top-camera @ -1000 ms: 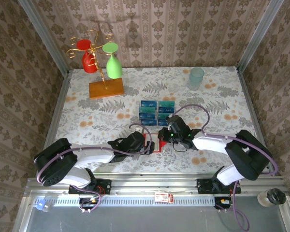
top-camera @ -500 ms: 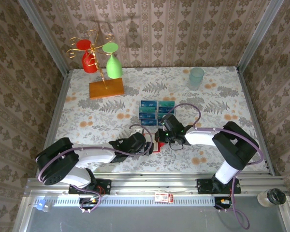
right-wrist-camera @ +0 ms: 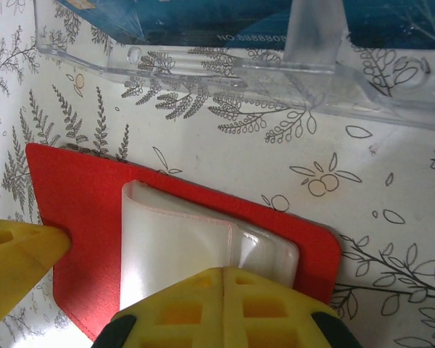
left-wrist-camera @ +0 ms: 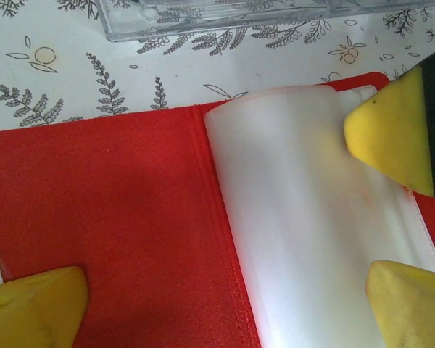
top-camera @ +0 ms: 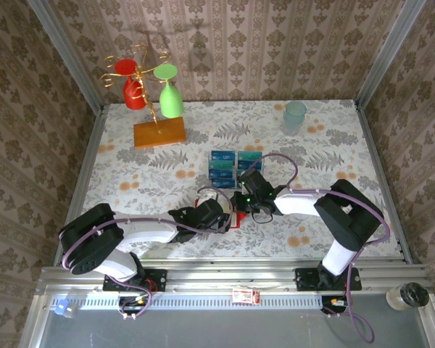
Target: Put the credit cards into the card holder
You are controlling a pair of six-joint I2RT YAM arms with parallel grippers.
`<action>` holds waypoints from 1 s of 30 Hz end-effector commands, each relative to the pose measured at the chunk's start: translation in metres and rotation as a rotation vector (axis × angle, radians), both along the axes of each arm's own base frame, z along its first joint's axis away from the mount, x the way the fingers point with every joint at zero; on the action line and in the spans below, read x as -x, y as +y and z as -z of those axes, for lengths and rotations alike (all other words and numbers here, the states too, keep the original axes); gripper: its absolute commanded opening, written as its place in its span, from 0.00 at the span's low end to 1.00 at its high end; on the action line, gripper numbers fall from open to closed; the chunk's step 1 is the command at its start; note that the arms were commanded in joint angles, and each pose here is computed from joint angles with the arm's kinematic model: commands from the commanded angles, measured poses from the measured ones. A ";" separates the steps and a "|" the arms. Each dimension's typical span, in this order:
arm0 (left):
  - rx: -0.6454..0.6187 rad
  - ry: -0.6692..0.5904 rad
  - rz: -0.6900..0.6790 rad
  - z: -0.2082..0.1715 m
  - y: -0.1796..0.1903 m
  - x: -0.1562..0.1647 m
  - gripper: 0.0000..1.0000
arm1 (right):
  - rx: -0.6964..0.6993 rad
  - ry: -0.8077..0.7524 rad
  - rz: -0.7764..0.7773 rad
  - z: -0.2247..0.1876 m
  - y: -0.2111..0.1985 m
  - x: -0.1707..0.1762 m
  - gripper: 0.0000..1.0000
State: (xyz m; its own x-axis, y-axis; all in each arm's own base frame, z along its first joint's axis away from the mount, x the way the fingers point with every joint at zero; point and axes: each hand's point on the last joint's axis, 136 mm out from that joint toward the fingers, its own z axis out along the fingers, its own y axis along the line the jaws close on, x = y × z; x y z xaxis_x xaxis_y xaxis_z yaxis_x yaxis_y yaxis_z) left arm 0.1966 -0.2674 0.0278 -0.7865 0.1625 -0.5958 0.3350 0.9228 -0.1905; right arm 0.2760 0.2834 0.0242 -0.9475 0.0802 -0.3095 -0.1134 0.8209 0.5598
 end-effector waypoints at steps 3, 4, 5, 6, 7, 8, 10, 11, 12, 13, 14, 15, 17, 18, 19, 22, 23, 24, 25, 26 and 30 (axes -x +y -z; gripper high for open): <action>-0.068 0.027 0.015 0.013 0.009 0.006 1.00 | 0.014 0.049 -0.044 0.010 0.008 0.011 0.00; -0.067 0.026 0.015 0.012 0.009 0.006 1.00 | 0.013 0.049 -0.043 0.010 0.009 0.010 0.00; -0.066 0.025 0.014 0.012 0.010 0.006 1.00 | 0.012 0.049 -0.043 0.010 0.010 0.010 0.00; -0.065 0.025 0.016 0.012 0.010 0.006 1.00 | 0.010 0.049 -0.044 0.010 0.011 0.010 0.00; -0.063 0.023 0.014 0.011 0.010 0.006 1.00 | 0.009 0.050 -0.044 0.010 0.011 0.010 0.00; -0.066 0.022 0.013 0.012 0.011 0.006 1.00 | 0.007 0.050 -0.043 0.010 0.012 0.010 0.00; -0.071 0.022 0.009 0.012 0.013 0.006 1.00 | 0.005 0.051 -0.041 0.010 0.012 0.010 0.00; -0.073 0.022 0.006 0.013 0.014 0.006 0.98 | 0.006 0.051 -0.040 0.010 0.012 0.010 0.00; -0.074 0.023 0.005 0.013 0.015 0.007 0.97 | 0.006 0.051 -0.038 0.010 0.012 0.009 0.00; -0.075 0.023 0.004 0.014 0.016 0.007 0.95 | 0.005 0.053 -0.038 0.010 0.012 0.010 0.00; -0.076 0.024 0.001 0.015 0.018 0.008 0.94 | 0.006 0.053 -0.037 0.011 0.012 0.010 0.00; -0.075 0.023 0.001 0.016 0.018 0.008 0.91 | 0.005 0.054 -0.036 0.010 0.012 0.009 0.00; -0.072 0.027 0.003 0.018 0.019 0.009 0.85 | 0.004 0.054 -0.034 0.010 0.012 0.009 0.00; -0.071 0.029 0.001 0.019 0.020 0.010 0.83 | 0.002 0.052 -0.034 0.010 0.013 0.009 0.01; -0.069 0.030 -0.002 0.020 0.020 0.010 0.82 | 0.002 0.053 -0.034 0.010 0.012 0.009 0.01; -0.061 0.030 -0.002 0.021 0.021 0.011 0.80 | -0.002 0.051 -0.032 0.007 0.013 0.008 0.06; -0.059 0.031 -0.002 0.021 0.021 0.011 0.80 | -0.004 0.049 -0.031 0.005 0.012 0.008 0.08; -0.059 0.032 -0.003 0.022 0.021 0.011 0.79 | -0.007 0.044 -0.028 0.002 0.012 0.007 0.11; -0.056 0.031 -0.003 0.021 0.020 0.011 0.79 | -0.013 0.037 -0.023 -0.002 0.012 0.006 0.15; -0.054 0.030 -0.003 0.021 0.020 0.011 0.79 | -0.016 0.031 -0.016 -0.005 0.010 0.004 0.19; -0.044 0.025 -0.003 0.019 0.019 0.010 0.79 | -0.028 0.008 0.003 -0.016 0.008 0.001 0.36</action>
State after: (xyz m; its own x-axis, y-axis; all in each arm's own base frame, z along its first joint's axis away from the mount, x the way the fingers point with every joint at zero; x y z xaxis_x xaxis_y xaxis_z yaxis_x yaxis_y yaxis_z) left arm 0.1989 -0.2588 0.0244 -0.7694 0.1574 -0.6190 0.3264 0.9300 -0.1692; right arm 0.2749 0.2955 0.0327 -0.9511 0.0770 -0.2992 -0.1210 0.7983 0.5900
